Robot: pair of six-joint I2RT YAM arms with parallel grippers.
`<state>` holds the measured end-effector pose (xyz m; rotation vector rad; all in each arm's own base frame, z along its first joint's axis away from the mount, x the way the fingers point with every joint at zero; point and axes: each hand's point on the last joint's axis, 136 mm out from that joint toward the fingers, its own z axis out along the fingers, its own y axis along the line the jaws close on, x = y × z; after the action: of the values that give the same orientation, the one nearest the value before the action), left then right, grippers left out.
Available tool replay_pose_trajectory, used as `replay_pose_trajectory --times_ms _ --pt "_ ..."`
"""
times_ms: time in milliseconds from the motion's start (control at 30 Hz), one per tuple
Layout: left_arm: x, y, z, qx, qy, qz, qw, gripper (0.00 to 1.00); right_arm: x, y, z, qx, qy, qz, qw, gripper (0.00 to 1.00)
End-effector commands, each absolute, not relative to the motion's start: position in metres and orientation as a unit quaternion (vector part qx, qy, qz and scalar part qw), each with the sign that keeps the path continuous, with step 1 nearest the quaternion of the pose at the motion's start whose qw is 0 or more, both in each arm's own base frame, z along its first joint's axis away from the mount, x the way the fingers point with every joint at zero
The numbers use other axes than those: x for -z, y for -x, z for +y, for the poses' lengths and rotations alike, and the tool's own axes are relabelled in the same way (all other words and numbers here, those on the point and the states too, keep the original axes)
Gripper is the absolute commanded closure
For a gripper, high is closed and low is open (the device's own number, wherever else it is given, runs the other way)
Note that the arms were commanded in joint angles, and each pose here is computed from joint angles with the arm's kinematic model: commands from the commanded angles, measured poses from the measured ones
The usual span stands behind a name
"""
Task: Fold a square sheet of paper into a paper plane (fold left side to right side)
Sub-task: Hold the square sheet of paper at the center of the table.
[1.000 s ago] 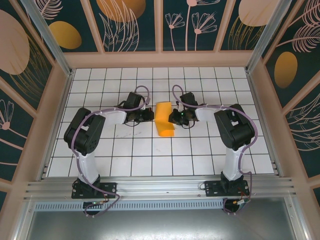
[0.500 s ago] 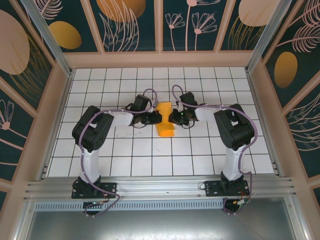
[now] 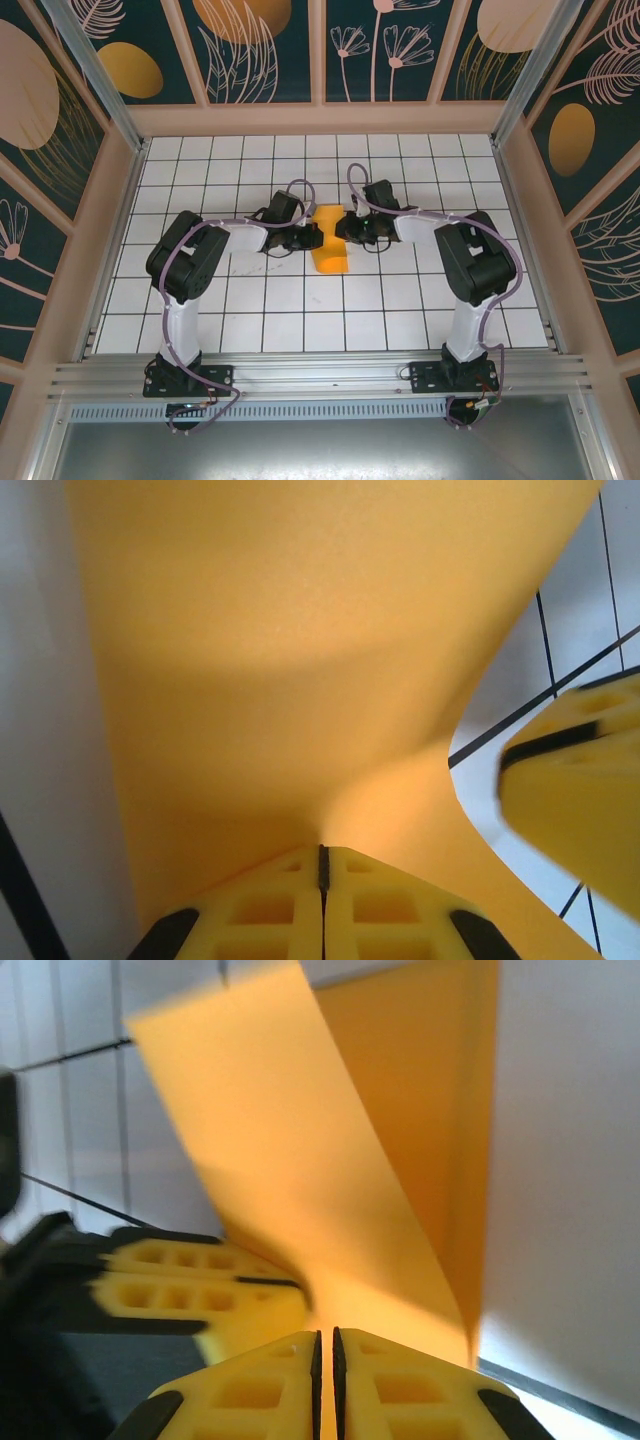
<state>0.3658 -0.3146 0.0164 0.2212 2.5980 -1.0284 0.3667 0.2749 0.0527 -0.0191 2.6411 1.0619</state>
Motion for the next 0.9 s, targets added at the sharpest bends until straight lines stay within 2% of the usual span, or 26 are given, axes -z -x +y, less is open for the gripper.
replay_pose_trajectory --times_ms 0,333,733,867 --pt "0.015 -0.353 -0.305 0.326 -0.074 0.932 0.139 0.92 -0.076 -0.384 0.291 -0.408 0.031 0.896 0.174 0.86" --pt "0.013 -0.353 -0.308 0.326 -0.082 0.931 0.143 0.92 -0.048 -0.418 0.305 -0.396 0.027 0.903 0.165 0.86" --pt "-0.052 -0.36 -0.325 0.38 -0.116 0.897 0.192 0.8 0.013 -0.401 0.28 -0.308 -0.012 0.946 0.095 0.86" --pt "-0.051 -0.357 -0.326 0.382 -0.12 0.898 0.185 0.79 0.017 -0.397 0.279 -0.306 -0.014 0.948 0.089 0.87"
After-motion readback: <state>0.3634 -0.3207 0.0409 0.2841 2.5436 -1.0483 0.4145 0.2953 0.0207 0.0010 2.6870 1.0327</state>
